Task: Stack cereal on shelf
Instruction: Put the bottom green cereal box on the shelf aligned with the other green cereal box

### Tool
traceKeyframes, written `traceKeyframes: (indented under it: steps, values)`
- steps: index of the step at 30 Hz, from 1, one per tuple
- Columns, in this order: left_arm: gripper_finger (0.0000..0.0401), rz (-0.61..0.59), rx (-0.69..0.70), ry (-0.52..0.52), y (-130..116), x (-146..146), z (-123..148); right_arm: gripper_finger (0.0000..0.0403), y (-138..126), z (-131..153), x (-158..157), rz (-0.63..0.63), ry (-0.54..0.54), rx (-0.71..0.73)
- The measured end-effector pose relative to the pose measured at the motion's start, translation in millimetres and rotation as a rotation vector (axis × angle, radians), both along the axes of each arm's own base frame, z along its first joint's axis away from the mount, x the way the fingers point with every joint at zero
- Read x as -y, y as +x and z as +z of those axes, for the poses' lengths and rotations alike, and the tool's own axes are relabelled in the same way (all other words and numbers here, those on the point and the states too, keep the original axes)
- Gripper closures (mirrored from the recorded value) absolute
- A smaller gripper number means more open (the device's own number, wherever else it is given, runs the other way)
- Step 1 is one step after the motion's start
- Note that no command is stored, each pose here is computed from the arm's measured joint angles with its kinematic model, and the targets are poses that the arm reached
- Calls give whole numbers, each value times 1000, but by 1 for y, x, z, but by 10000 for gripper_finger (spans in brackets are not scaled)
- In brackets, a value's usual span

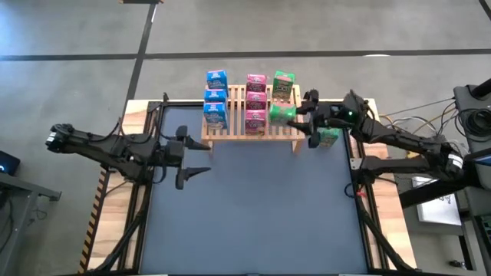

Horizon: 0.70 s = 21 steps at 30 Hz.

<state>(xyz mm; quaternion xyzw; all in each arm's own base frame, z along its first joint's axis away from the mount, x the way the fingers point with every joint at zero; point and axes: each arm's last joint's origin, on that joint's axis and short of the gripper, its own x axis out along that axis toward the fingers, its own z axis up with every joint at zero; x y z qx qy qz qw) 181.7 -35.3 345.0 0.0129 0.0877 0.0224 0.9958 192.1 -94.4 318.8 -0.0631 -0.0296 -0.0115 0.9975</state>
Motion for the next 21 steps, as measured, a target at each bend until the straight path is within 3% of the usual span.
traceKeyframes:
  steps: [8, 14, 21]
  values:
    - [117, -2, 18, 6, -7, -2, -1, 225, -26, -28, 30, -92, 44, 59]
    - [117, -5, 11, 29, -5, -1, -2, 225, -33, -53, 51, -82, 82, 40]
    - [117, -5, -2, 31, -3, -1, -5, 225, -37, -70, 73, -161, 102, -7]
